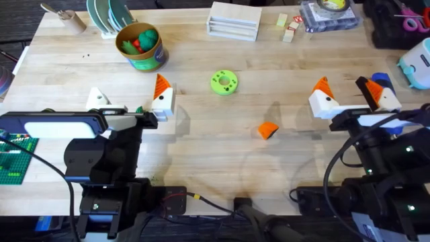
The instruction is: Pick up the gripper from the table and insert it into the empty holder that is missing its gripper. Then pick up a screw, insert it into the mounting hole, and use the screwdriver to tighten it. Finally, clean up the table by picking up the vegetable and placing it into the bucket.
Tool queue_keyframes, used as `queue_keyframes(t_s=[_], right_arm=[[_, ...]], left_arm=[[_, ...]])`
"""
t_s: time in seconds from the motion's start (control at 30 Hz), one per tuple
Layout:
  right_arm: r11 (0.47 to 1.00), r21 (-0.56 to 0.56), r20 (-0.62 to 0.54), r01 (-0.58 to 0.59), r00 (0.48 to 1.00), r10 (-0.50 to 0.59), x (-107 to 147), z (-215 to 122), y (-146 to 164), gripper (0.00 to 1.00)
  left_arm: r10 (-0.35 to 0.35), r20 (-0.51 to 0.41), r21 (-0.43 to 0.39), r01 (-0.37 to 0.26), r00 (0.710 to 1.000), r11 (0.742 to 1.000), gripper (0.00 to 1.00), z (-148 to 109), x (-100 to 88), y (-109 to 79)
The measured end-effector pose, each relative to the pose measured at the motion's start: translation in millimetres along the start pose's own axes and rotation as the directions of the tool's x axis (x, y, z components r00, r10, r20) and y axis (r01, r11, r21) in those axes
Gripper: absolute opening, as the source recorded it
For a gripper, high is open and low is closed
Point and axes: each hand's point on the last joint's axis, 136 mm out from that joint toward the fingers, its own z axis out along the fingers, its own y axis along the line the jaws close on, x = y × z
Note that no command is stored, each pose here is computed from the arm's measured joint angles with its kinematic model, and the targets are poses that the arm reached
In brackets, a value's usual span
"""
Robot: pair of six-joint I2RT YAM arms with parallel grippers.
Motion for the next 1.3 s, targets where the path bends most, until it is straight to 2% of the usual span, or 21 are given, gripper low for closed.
queue_keyframes(t_s=[0.5,0.63,0.77,0.9,1.0,1.1,1.17,1.23,1.3], right_arm=[[1.000,0.000,-0.002,0.000,1.000,0.000,0,0,0,0.992],[1.000,-0.004,-0.002,-0.010,1.000,0.010,0,0,1,0.991],[0.999,-0.009,-0.070,-0.044,0.997,0.043,4,-6,2,0.991],[0.998,0.002,-0.208,-0.061,0.976,0.060,8,-21,2,0.991],[0.998,0.011,-0.258,-0.061,0.964,0.061,-15,-35,2,0.992],[0.998,0.015,-0.282,-0.060,0.958,0.061,-47,-45,1,0.991],[0.998,0.018,-0.314,-0.060,0.947,0.062,-64,-50,1,0.991],[0.998,0.020,-0.364,-0.060,0.929,0.063,-78,-53,2,0.991],[0.998,0.022,-0.419,-0.060,0.906,0.064,-89,-55,2,0.992]], left_arm=[[0.000,0.000,0.000,0.000,1.000,1.000,0.992,0,0.0,0.0],[0.001,0.028,0.000,-0.001,1.000,1.000,0.991,0,-6.9,0.0],[0.000,0.013,0.000,0.000,1.000,1.000,0.991,-1,-7.3,0.0],[0.000,-0.042,0.000,0.000,0.999,1.000,0.991,-10,-23.6,-0.1],[0.001,-0.101,-0.004,-0.001,0.995,1.000,0.991,-22,-45.2,0.5],[0.017,-0.220,-0.013,-0.020,0.975,1.000,0.991,-31,-55.3,2.7],[0.040,-0.319,-0.019,-0.048,0.947,0.999,0.991,-35,-56.2,5.4],[0.079,-0.423,-0.006,-0.090,0.903,0.996,0.991,-38,-54.0,7.2],[0.127,-0.517,0.021,-0.136,0.846,0.991,0.991,-39,-50.5,8.8]])
